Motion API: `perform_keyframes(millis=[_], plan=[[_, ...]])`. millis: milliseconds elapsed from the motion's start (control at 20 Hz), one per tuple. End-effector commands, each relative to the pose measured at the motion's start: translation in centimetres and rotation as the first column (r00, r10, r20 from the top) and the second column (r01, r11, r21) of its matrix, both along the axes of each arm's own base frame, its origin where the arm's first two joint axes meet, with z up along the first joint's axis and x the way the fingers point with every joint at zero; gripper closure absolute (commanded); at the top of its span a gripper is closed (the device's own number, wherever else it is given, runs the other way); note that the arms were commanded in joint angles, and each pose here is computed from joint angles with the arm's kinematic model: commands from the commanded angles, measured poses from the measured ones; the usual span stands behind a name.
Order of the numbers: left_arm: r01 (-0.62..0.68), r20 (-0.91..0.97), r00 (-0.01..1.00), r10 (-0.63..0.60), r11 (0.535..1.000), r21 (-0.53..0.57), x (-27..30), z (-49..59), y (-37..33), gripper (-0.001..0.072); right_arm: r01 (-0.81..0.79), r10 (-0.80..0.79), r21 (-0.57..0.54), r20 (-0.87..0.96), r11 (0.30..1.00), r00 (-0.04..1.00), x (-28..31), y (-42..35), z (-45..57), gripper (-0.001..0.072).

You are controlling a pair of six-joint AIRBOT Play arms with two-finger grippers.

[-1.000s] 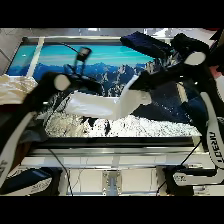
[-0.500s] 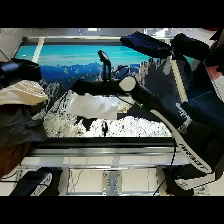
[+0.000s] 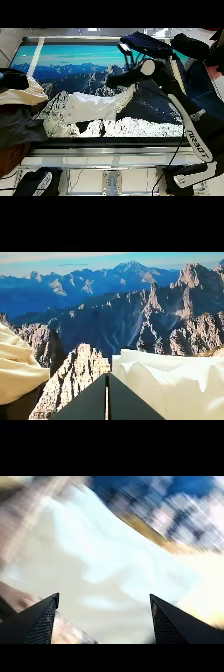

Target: Fold the shirts.

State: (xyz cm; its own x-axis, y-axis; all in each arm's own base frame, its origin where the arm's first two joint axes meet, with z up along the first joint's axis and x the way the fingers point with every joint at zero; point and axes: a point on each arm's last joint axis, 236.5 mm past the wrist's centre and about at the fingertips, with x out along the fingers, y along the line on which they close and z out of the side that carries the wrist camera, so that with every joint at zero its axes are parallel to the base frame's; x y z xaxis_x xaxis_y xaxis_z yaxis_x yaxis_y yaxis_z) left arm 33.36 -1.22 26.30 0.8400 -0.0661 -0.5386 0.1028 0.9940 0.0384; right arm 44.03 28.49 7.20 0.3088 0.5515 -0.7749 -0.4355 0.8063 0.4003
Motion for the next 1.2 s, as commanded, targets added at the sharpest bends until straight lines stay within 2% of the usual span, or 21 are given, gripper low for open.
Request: perform_keyframes(millis=[0, 200, 350, 450, 600, 750, 800, 850, 900, 1150], plan=[[-0.003, -0.065, 0.998, 0.003, 1.000, -0.001, -0.1, -2.7, 0.1, 0.0693, 0.116, -0.142, -0.098, -0.321, 0.988, 0.936, -2.6, -8.3, -8.3, 0.0167], [-0.004, -0.157, 0.988, 0.003, 1.000, -0.004, -0.3, -7.0, 0.1, 0.0693, 0.160, -0.072, 0.128, -0.515, 0.979, 0.854, -4.5, -3.9, -14.2, 0.0179], [-0.001, -0.166, 0.986, 0.000, 1.000, -0.011, -0.4, -7.5, -0.1, 0.0693, 0.169, -0.045, 0.185, -0.538, 0.968, 0.842, -4.6, -0.3, -17.0, 0.0174], [-0.003, -0.146, 0.989, 0.001, 1.000, -0.011, -0.1, -7.1, 0.0, 0.0693, 0.173, -0.033, 0.221, -0.523, 0.960, 0.852, -4.5, 2.1, -17.4, 0.0134], [-0.005, -0.118, 0.993, 0.004, 1.000, -0.011, 0.3, -6.6, 0.0, 0.0693, 0.148, 0.002, 0.267, -0.491, 0.952, 0.871, -4.8, 5.3, -16.6, 0.0141], [-0.006, -0.113, 0.994, 0.004, 1.000, -0.012, 0.4, -6.5, 0.0, 0.0693, 0.136, 0.020, 0.298, -0.466, 0.945, 0.885, -4.9, 7.6, -15.6, 0.0285], [-0.006, -0.113, 0.994, 0.004, 1.000, -0.012, 0.4, -6.5, 0.0, 0.0693, 0.129, 0.027, 0.308, -0.454, 0.943, 0.891, -4.7, 8.1, -15.1, 0.0440], [-0.006, -0.113, 0.994, 0.004, 1.000, -0.012, 0.4, -6.5, 0.0, 0.0693, 0.120, 0.035, 0.320, -0.441, 0.940, 0.897, -4.3, 8.4, -14.3, 0.0646], [-0.006, -0.113, 0.994, 0.004, 1.000, -0.012, 0.4, -6.5, 0.0, 0.0693, 0.100, 0.057, 0.337, -0.425, 0.936, 0.904, -3.8, 8.5, -13.1, 0.0698], [-0.006, -0.112, 0.994, 0.004, 1.000, -0.012, 0.4, -6.5, 0.0, 0.0693, 0.023, 0.104, 0.357, -0.333, 0.934, 0.937, 0.3, 1.3, -2.5, 0.0699]])
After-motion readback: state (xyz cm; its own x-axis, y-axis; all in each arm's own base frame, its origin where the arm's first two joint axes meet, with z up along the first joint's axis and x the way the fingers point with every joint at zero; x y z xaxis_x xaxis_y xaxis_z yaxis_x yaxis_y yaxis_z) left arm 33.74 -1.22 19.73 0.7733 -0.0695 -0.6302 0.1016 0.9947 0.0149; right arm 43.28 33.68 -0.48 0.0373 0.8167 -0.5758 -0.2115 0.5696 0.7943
